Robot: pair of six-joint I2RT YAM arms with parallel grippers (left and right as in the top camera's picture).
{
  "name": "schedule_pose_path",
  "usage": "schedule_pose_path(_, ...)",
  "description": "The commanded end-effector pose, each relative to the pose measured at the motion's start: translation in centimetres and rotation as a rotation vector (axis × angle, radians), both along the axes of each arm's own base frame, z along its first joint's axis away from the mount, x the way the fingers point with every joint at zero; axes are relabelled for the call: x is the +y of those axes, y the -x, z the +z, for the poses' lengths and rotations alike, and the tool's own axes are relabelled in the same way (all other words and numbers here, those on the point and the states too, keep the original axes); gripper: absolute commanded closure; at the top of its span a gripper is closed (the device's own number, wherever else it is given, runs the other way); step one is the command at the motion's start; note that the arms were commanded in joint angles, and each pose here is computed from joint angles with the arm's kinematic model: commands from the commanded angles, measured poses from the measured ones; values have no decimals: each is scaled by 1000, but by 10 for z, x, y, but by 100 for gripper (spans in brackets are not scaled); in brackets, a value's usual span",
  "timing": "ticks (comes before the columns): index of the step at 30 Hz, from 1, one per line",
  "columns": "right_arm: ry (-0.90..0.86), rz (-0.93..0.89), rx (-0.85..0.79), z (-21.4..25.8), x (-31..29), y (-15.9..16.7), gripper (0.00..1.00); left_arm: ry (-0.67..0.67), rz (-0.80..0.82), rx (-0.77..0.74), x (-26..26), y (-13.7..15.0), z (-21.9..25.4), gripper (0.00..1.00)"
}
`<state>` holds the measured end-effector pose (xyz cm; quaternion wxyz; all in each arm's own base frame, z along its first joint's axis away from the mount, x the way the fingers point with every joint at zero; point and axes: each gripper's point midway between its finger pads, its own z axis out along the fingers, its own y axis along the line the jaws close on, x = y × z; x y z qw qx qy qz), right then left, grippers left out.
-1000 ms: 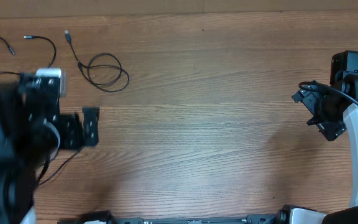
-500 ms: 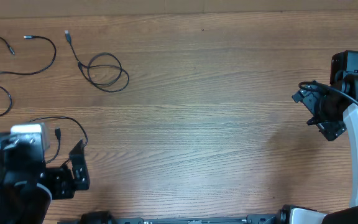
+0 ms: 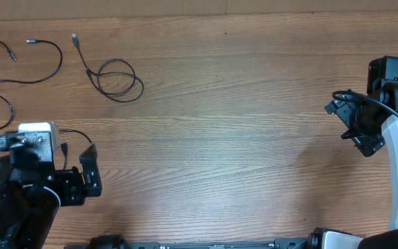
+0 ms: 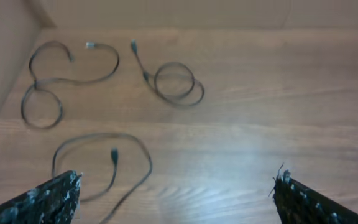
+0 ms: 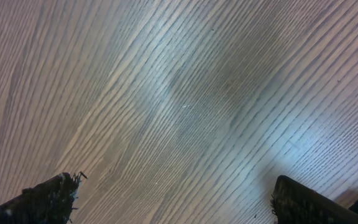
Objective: Untangle cables
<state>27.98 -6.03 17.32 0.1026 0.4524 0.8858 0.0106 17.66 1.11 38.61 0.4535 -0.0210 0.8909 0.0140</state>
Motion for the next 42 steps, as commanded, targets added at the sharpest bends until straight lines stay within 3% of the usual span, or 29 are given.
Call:
schedule_pose_path(1,18,-6,-39,12,-4,-2,0,50,-59,-45,-13,-10,9,0)
schedule_pose_path(14,18,-6,-39,12,-4,-2,0,83,-97,-3,-20,-26,2,0)
schedule_pose_path(42,18,-6,-39,12,-4,-2,0,85,-96,13,-19,-29,-1,0)
